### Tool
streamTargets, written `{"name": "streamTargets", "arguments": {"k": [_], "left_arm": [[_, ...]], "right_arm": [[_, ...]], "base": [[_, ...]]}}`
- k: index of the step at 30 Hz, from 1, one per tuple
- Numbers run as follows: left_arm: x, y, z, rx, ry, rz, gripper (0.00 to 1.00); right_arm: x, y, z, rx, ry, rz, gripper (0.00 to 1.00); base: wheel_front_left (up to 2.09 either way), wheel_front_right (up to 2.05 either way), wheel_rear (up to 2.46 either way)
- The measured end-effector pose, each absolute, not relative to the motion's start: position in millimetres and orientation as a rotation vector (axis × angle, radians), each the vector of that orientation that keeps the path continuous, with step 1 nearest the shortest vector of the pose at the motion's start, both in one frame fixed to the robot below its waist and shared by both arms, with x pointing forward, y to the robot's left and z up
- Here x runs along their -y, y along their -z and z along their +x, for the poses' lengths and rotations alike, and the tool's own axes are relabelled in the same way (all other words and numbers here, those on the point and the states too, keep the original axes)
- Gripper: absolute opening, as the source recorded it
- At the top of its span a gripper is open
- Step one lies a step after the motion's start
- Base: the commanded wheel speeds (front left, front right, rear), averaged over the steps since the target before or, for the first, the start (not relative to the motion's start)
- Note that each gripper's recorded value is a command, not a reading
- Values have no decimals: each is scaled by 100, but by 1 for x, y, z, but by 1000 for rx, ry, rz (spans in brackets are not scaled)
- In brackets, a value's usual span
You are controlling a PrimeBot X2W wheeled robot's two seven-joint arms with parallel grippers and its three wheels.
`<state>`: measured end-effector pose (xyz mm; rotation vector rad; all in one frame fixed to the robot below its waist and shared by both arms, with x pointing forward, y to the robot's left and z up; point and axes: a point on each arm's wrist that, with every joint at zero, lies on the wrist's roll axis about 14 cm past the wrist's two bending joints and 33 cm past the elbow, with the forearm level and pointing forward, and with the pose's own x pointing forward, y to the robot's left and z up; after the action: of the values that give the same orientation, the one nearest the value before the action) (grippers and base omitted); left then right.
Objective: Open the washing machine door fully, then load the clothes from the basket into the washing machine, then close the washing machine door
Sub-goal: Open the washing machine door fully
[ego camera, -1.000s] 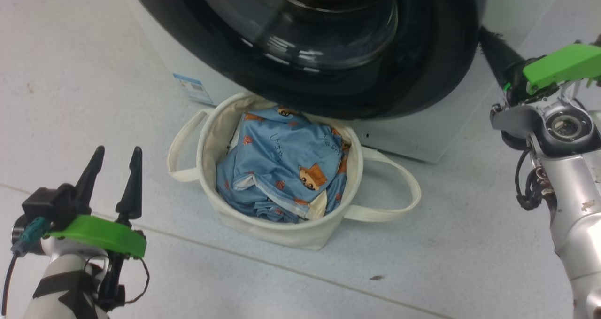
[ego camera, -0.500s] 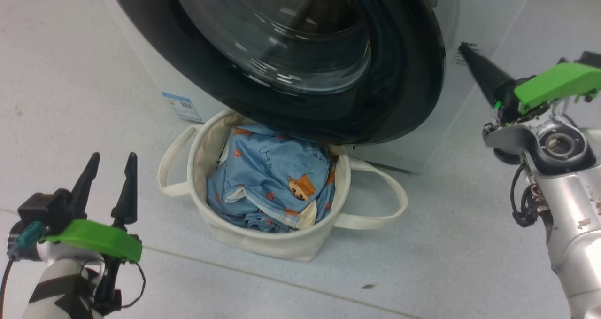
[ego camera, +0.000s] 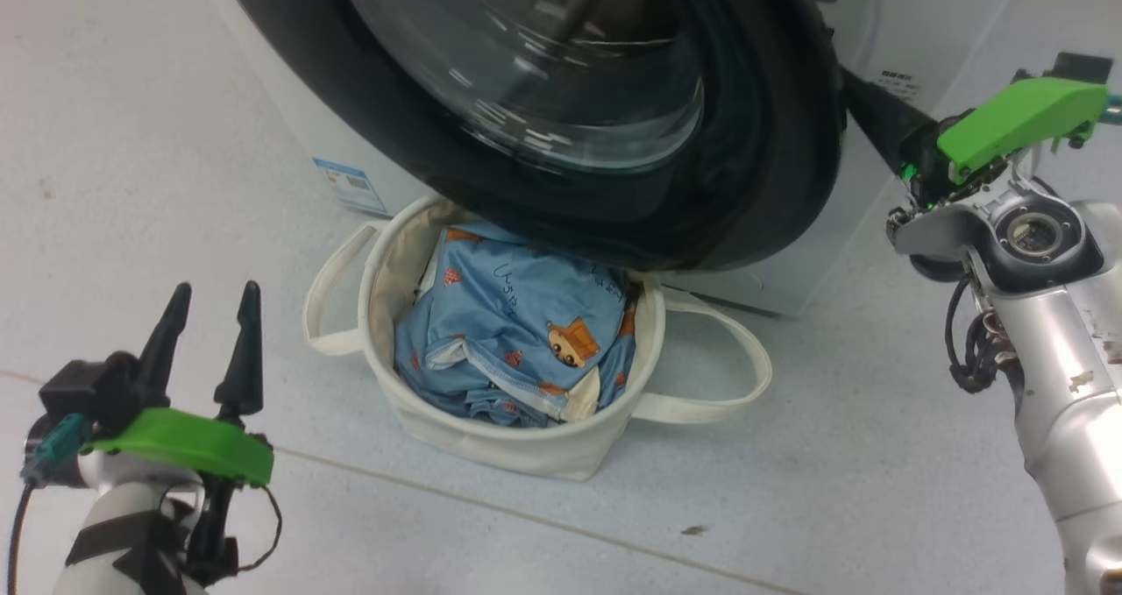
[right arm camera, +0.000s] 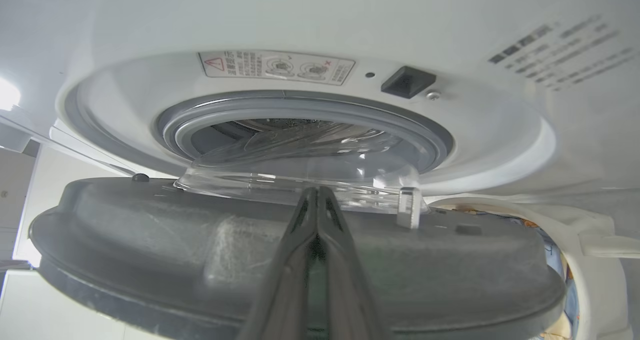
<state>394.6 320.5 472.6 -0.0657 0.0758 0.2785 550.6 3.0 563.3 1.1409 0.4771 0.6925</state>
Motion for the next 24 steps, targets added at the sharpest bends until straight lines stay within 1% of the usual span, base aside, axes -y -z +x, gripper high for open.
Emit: {"name": "streamTargets", "arguments": {"k": [3,9,15,19,24], "left_arm": [[-326,-480,388,-52,-299,-75,100],[-331,-475,365,-62,-325,-91,100],[-337,-483,348,-38,-342,-87,100],[-349,-484,326,-38,-374,-74,100],[-368,-481,294,-47,-440,-81,100]], "right_arm": [[-9,-563,535,-556,-739,1112,0],[-21,-563,501,-661,-817,1049,0],[-38,-555,466,-751,-881,971,0],[-51,-554,446,-792,-922,944,0],[-77,-553,417,-853,-1009,891,0]], "base": [[0,0,0],[0,0,0],[0,0,0],[0,0,0],[0,0,0]]}}
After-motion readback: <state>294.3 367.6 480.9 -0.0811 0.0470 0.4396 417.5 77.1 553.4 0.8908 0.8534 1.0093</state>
